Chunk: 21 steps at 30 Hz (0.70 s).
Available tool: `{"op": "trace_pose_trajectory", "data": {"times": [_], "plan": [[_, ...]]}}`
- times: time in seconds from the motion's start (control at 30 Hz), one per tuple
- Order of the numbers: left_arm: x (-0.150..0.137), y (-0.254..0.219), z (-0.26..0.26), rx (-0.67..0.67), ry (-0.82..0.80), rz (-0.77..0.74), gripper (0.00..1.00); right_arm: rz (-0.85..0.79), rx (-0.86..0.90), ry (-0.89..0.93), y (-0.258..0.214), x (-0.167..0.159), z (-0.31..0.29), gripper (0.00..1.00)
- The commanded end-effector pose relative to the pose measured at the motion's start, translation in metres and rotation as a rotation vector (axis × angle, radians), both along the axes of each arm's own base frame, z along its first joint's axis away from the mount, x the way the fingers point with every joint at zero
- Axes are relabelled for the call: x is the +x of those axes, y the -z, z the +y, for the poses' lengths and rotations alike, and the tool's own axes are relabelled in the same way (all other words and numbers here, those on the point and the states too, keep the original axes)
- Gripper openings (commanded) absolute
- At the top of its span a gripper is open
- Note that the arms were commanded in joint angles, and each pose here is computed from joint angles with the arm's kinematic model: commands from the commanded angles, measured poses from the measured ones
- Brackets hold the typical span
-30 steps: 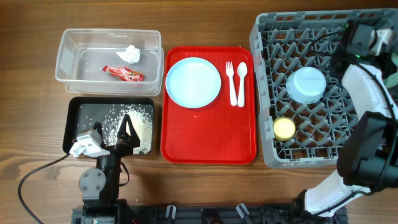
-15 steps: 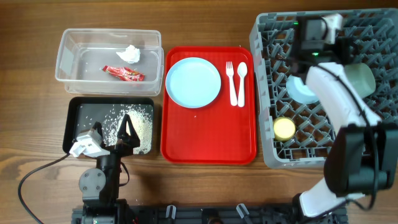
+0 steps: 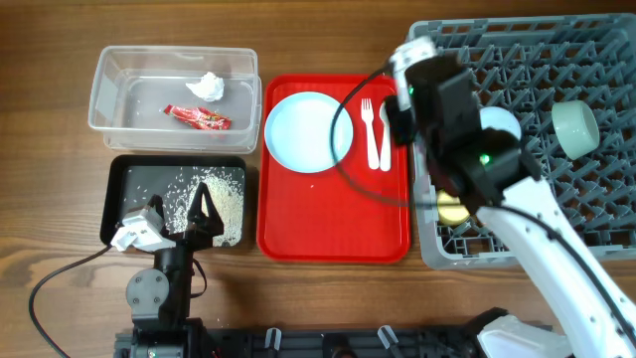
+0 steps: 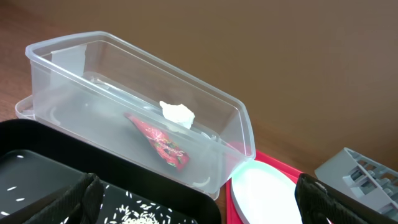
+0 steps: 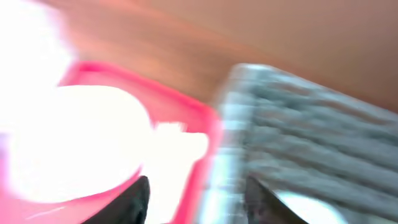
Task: Sort waste into correct bins and load items into the dishwasher rack
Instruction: 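Reach the right gripper to the light-blue plate and grasp its edge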
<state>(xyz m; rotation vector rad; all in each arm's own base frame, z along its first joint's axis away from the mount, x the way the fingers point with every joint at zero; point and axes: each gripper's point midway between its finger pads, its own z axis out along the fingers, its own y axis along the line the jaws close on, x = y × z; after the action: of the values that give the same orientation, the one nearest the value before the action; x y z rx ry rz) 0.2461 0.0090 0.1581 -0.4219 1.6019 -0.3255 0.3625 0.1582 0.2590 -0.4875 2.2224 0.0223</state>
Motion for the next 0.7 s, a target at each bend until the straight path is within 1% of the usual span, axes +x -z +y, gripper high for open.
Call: {"op": "trace_pose_trajectory", "data": {"times": [0.0, 0.07, 0.17, 0.27, 0.37, 0.4, 0.43, 0.47, 0.5, 0.53, 0.67], "plan": [[0.000, 0.001, 0.000, 0.004, 0.005, -0.003, 1.00, 0.236, 0.368, -0.265, -0.002, -0.055, 0.082, 0.34], [0.000, 0.001, 0.000, 0.004, 0.005, -0.003, 1.00, 0.291, 0.380, -0.280, 0.006, -0.066, 0.093, 0.34], [0.000, 0.001, 0.000, 0.004, 0.005, -0.003, 1.00, 0.337, 0.348, -0.284, 0.019, -0.073, 0.098, 0.34], [0.000, 0.001, 0.000, 0.004, 0.005, -0.003, 1.00, 0.361, 0.339, -0.171, 0.027, -0.068, 0.085, 0.33], [0.000, 0.001, 0.000, 0.004, 0.005, -0.003, 1.00, 0.315, 0.406, -0.032, 0.013, -0.051, 0.060, 0.33], [0.000, 0.001, 0.000, 0.004, 0.005, -0.003, 1.00, 0.288, 0.430, 0.018, 0.005, -0.043, 0.045, 0.29], [0.000, 0.001, 0.000, 0.004, 0.005, -0.003, 1.00, 0.260, 0.451, 0.070, -0.002, -0.035, 0.027, 0.22], [0.000, 0.001, 0.000, 0.004, 0.005, -0.003, 1.00, 0.239, 0.463, 0.112, -0.007, -0.028, 0.010, 0.17], [0.000, 0.001, 0.000, 0.004, 0.005, -0.003, 1.00, 0.207, 0.479, 0.192, -0.013, -0.019, -0.020, 0.07], [0.000, 0.001, 0.000, 0.004, 0.005, -0.003, 1.00, 0.182, 0.492, 0.280, -0.016, -0.011, -0.054, 0.05], [0.000, 0.001, 0.000, 0.004, 0.005, -0.003, 1.00, 0.137, 0.507, 0.554, -0.009, 0.003, -0.160, 0.04]]}}
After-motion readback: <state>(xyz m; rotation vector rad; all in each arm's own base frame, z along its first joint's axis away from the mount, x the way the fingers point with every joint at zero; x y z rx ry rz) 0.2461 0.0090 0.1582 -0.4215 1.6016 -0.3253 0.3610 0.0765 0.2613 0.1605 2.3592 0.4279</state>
